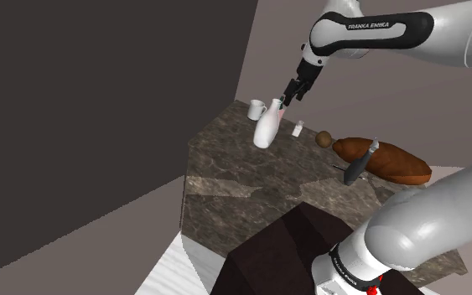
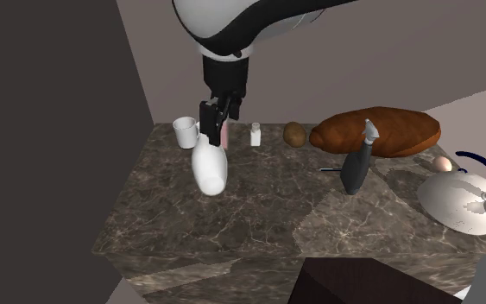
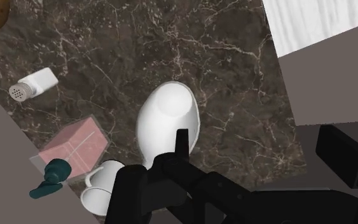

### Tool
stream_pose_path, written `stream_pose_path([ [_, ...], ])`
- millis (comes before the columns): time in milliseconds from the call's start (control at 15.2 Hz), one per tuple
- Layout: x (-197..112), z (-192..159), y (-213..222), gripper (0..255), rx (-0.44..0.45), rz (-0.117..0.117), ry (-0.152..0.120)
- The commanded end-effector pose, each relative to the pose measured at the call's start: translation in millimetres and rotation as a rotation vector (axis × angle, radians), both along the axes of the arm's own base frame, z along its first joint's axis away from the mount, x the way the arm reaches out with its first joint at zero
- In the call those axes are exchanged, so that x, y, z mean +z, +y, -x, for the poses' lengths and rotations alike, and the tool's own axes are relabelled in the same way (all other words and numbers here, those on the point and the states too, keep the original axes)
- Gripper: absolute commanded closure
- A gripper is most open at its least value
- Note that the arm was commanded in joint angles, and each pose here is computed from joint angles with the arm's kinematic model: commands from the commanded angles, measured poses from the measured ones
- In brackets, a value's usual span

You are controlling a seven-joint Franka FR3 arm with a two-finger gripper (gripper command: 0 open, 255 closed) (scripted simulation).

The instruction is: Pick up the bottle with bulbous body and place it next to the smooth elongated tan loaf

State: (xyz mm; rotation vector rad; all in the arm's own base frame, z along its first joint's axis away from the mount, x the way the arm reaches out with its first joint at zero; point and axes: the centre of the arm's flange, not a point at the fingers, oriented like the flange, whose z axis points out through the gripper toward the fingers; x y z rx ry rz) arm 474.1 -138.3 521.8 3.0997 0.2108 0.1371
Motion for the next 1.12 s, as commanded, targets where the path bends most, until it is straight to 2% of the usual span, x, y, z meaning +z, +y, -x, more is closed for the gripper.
stream_pose_path([
  [0, -12, -19, -15, 0, 0.007, -0.006, 0.005],
  [528, -58, -97, -78, 0, 0.029, -0.036, 0.019],
  [1056, -97, -104, -81, 0, 0.03, -0.038, 0.02],
])
